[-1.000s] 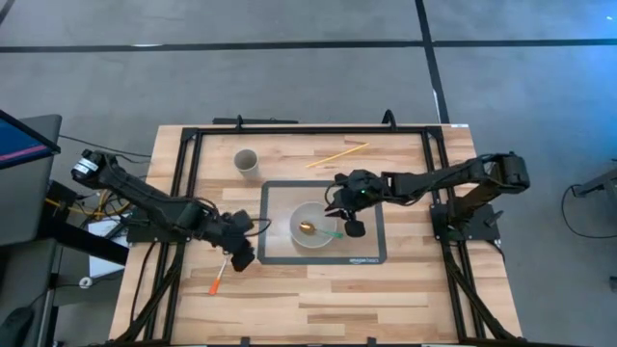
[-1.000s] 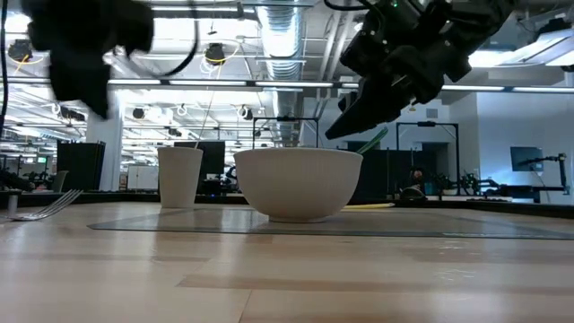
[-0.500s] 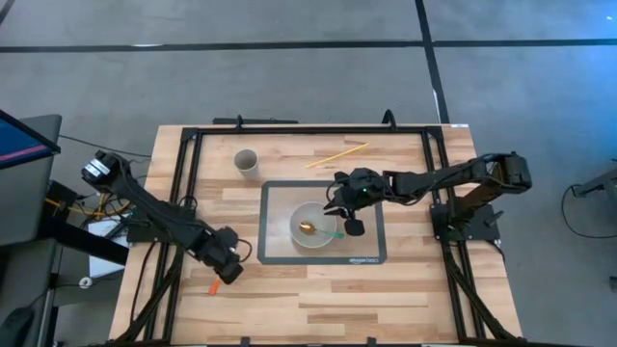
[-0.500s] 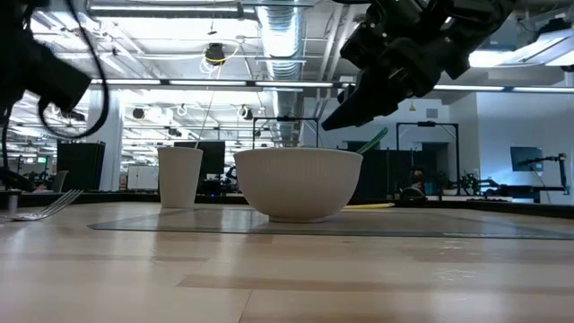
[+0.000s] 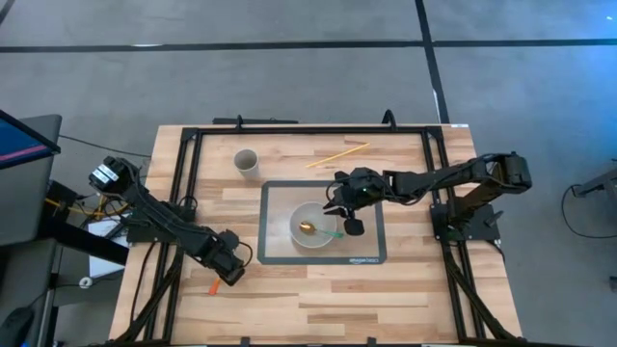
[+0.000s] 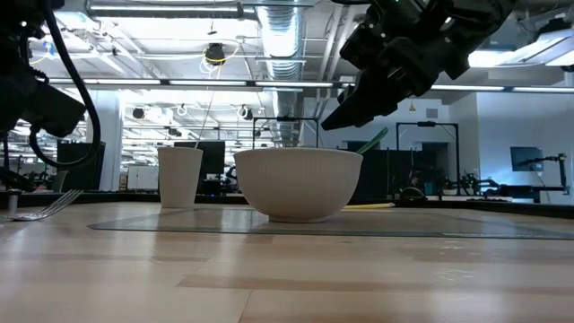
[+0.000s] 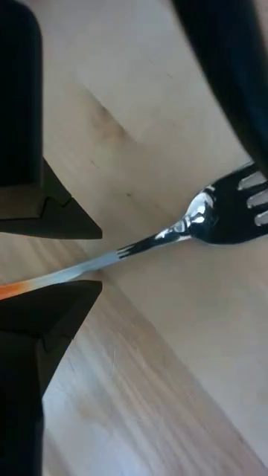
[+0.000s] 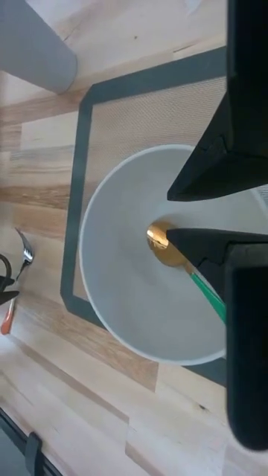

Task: Pick & Place Utensil
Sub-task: Put the orange fork into the white bowl, then put the white cup on the transparent placemat to the top left of the white bowl

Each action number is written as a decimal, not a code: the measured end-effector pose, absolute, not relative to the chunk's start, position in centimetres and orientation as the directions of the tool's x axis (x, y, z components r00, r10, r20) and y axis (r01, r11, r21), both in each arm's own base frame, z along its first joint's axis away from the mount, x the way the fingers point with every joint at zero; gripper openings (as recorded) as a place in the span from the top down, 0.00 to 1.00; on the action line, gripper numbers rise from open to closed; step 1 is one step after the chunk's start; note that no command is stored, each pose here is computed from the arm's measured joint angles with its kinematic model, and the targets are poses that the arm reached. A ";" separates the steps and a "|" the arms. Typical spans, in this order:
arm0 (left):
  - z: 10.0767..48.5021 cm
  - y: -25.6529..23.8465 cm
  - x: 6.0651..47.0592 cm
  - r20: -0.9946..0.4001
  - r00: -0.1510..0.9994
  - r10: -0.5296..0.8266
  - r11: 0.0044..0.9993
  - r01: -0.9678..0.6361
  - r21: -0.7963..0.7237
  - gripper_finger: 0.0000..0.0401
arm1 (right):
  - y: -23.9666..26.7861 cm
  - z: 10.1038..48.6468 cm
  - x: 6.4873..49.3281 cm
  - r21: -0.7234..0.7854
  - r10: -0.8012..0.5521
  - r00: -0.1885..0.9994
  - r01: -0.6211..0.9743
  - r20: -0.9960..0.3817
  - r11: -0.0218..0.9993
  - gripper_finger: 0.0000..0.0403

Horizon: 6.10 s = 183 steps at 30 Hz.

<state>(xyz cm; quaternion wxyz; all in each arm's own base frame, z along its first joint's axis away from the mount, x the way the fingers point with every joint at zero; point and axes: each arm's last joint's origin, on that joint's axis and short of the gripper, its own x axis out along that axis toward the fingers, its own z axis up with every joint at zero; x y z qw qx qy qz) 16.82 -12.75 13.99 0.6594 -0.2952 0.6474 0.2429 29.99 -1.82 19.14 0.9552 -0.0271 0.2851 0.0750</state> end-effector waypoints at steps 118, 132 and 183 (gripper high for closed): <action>15.8 3.8 38.8 -0.540 0.367 -0.757 -0.012 -0.835 -0.550 0.92 | -1.1 15.8 27.9 0.040 0.139 0.800 -0.142 -0.583 0.989 0.84; 15.8 3.9 38.8 -0.549 0.378 -0.746 -0.009 -0.829 -0.559 0.75 | -1.1 15.9 27.9 0.040 0.139 0.801 -0.142 -0.583 0.989 0.84; 32.5 1.9 22.2 -0.465 0.853 0.236 0.965 -0.263 0.006 0.75 | -5.0 27.9 20.4 -0.077 -0.228 0.918 0.214 -0.325 0.974 0.84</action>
